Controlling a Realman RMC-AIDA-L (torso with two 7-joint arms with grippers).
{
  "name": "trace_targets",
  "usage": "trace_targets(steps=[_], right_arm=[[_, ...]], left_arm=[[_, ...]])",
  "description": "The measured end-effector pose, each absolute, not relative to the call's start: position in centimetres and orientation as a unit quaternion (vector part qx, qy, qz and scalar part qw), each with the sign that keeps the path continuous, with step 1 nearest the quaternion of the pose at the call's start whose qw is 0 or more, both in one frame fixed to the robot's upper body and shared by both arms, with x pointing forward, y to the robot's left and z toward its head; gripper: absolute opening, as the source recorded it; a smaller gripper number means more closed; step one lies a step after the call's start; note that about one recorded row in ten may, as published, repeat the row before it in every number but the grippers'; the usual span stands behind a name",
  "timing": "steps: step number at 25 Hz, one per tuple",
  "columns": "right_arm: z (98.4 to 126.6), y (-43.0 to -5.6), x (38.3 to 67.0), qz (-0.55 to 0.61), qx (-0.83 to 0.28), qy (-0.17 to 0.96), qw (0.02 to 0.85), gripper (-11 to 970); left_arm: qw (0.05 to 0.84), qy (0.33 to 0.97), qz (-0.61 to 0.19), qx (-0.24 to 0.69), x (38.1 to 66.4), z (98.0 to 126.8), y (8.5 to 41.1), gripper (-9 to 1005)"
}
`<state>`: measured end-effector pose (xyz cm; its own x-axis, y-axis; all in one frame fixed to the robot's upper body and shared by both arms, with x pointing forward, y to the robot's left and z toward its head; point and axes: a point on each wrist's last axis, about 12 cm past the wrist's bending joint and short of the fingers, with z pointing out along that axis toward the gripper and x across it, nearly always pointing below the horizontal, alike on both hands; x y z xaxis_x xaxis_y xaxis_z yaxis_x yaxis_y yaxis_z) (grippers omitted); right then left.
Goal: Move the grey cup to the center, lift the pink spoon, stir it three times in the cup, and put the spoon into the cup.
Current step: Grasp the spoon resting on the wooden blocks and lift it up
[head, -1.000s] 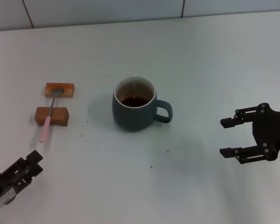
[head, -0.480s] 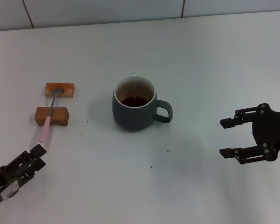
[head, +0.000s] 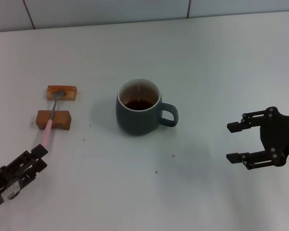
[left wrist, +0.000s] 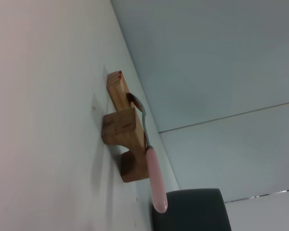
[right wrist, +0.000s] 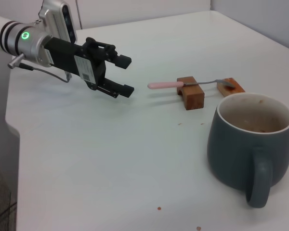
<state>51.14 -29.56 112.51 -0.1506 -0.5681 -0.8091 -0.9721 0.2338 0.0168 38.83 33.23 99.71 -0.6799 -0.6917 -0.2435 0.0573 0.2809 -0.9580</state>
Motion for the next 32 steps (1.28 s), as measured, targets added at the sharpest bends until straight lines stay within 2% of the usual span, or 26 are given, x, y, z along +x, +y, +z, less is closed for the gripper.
trace_targets(steps=[32], right_arm=[[112.5, -29.7, 50.8, 0.288, -0.549, 0.702, 0.351, 704]], left_arm=[[0.330, 0.724, -0.553, -0.246, 40.1, 99.2, 32.6, 769]])
